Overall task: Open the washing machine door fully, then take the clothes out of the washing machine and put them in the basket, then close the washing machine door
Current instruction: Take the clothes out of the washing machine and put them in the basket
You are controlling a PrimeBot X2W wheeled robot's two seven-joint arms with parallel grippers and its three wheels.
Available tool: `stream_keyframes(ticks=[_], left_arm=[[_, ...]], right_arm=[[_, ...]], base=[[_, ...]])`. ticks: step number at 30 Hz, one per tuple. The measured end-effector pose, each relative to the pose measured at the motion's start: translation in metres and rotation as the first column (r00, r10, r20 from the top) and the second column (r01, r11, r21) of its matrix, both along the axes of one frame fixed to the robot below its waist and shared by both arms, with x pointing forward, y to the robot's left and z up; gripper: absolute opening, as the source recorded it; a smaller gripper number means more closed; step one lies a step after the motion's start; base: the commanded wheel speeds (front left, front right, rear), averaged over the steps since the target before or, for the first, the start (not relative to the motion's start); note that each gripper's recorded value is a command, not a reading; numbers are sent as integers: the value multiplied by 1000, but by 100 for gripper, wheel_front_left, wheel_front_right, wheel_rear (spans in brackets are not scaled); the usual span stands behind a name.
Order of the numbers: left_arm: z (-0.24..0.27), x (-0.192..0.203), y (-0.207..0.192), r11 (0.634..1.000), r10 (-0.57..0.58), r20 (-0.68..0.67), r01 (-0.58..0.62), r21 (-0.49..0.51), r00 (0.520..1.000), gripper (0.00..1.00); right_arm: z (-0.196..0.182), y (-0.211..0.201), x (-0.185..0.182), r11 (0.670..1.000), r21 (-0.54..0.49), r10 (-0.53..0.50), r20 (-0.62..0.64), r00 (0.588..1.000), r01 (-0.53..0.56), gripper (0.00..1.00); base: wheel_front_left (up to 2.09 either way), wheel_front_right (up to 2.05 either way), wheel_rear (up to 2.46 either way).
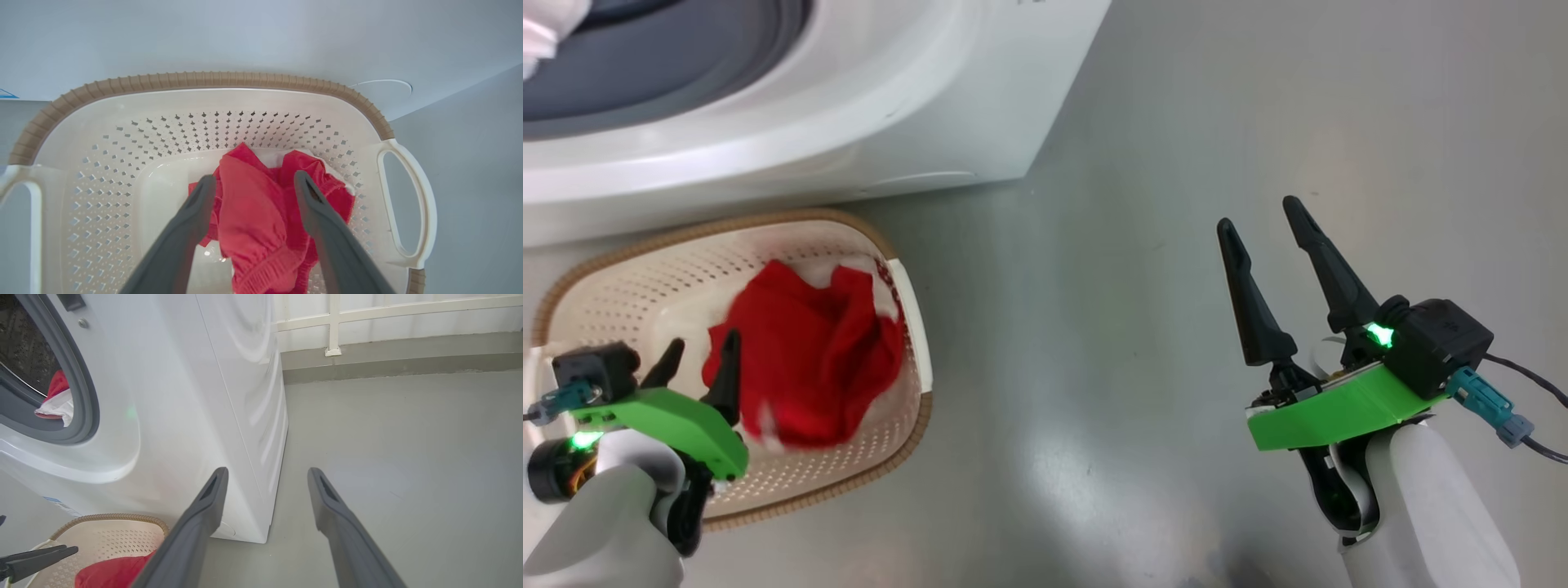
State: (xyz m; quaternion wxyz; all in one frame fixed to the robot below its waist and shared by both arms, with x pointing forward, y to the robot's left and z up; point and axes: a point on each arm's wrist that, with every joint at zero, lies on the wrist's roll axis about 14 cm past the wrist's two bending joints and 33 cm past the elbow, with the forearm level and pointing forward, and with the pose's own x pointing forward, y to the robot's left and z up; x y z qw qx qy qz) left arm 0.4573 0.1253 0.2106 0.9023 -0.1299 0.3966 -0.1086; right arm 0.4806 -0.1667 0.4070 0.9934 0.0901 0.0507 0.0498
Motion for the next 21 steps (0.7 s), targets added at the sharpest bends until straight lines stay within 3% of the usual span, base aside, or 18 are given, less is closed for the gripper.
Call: stream_keyframes(ticks=[21], left_arm=[[90, 22, 19, 993, 110, 247, -98, -61, 963, 100]], right_arm=[[37, 11, -13, 1000, 4, 24, 66, 998, -24, 100]], base=[[0, 0, 0]])
